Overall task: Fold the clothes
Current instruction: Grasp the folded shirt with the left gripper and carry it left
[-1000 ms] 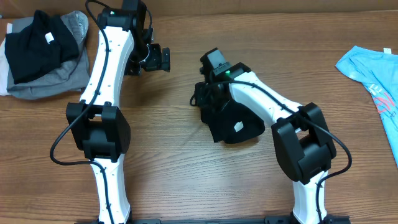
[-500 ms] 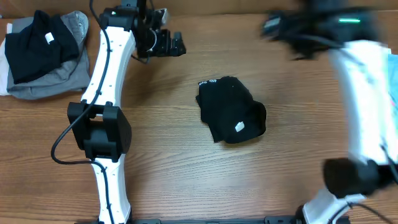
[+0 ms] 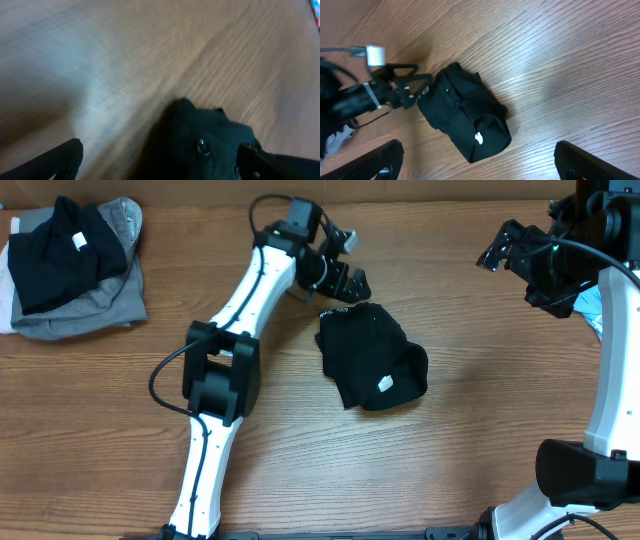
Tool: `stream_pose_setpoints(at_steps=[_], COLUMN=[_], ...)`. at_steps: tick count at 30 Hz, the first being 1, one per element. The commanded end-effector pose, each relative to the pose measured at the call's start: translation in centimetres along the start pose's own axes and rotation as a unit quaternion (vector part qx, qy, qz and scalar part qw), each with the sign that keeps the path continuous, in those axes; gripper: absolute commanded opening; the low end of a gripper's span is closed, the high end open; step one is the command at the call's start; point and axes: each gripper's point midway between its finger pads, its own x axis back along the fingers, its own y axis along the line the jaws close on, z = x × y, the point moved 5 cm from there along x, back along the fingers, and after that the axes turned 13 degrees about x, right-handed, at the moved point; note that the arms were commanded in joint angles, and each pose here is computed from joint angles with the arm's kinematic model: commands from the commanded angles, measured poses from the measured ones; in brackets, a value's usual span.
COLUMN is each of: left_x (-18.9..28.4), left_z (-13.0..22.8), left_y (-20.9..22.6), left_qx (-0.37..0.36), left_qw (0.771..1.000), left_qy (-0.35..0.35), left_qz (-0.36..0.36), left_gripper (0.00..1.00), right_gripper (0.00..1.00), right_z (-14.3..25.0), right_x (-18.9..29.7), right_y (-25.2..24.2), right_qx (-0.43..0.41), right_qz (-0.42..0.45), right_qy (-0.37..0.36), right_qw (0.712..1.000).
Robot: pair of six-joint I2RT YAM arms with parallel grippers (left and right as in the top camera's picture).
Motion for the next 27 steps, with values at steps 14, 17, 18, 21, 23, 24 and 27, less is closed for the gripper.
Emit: stream_pose_setpoints(at_steps=[14,17,18,21,23,24,27], left_x=[-0.4,0.1,0.3,1.0,1.5,1.7,2.6], left_z=[8.3,9.6,9.8,10.1,9.8,9.5,8.2], left_y=[-1.3,-1.5,-1.5,-1.1,-1.3,-1.7,-3.8], left_qx=[0.021,0.033,0.039,0.07,0.115,0.129,0.153], left_qw=[0.979,0.972,0.97,0.966,0.961,0.958,0.941], left_qy=[0.194,0.225,0.231,0.241,0.237,0.231,0.207], left_qz=[0.064,0.065,0.064,0.063,0.087,0.111,0.22], left_gripper=[0.9,0.44,0.33,0.04,0.04,0.04,0.04], right_gripper=[1.0,1.0,1.0,1.0,1.0,1.0,1.0], right_z=[0.3,0.3,0.3,0.3,0.3,0.3,0.3], right_x=[0.3,0.3,0.3,0.3,0.3,0.3,0.3], right_y=[0.5,0.5,0.5,0.5,0.5,0.5,0.5], right_qx=[0.024,0.025,0.025,0.025,0.025,0.025,0.025], right_qz=[-0.008,-0.007,-0.007,-0.007,-0.007,-0.007,-0.007], right_qy=[-0.002,-0.001,-0.001,-0.001,0.0,0.0,-0.001], right_qw=[1.0,1.0,1.0,1.0,1.0,1.0,1.0])
